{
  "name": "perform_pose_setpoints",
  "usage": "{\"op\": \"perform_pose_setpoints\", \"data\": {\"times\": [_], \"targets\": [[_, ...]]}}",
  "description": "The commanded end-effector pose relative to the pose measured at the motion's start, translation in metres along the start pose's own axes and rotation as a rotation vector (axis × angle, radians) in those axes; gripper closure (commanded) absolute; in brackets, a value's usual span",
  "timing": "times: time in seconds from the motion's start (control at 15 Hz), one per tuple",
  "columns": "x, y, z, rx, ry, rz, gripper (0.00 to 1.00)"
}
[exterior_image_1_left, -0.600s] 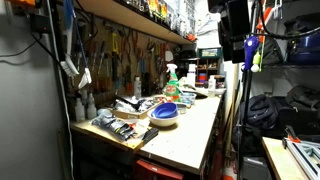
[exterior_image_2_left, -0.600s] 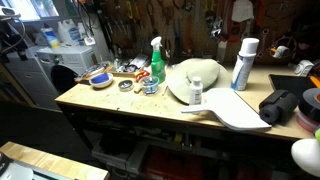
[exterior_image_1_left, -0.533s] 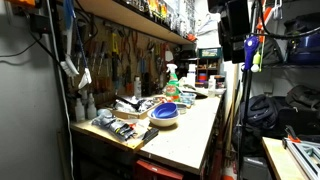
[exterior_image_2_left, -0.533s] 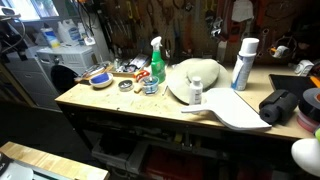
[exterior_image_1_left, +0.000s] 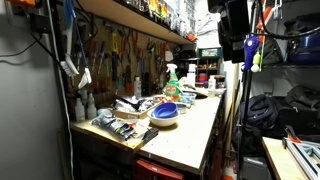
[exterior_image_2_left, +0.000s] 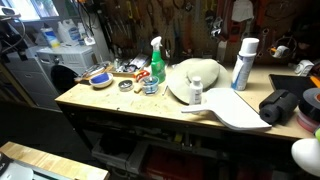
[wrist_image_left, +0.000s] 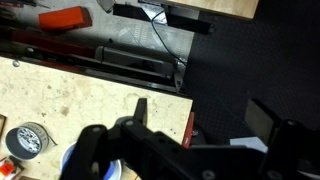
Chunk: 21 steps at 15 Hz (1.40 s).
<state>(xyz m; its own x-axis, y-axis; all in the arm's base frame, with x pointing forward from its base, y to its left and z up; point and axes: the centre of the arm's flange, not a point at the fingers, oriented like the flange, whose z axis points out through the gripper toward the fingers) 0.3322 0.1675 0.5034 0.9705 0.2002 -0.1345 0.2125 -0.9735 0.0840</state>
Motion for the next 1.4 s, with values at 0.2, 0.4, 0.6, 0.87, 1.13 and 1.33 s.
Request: {"op": "perform_pose_setpoints", "data": {"times": [0.2,0.4,0.6,0.87,1.13,1.33], "targets": [[0.0,0.09,0.007,0.019,0.072,0.299,0.0],[-0.017,0.152,0.026,0.005,0.089,0.459,0.0],[-0.039,0.197,0.046,-0.001,0.065,0.626,0.0],[-0.031,0.205,0.042,0.028,0.033,0.647,0.0],[-0.034,0.239,0.054,0.088,0.021,0.738,0.0],[-0.065,0.314,0.079,0.152,-0.017,0.796,0.0]]}}
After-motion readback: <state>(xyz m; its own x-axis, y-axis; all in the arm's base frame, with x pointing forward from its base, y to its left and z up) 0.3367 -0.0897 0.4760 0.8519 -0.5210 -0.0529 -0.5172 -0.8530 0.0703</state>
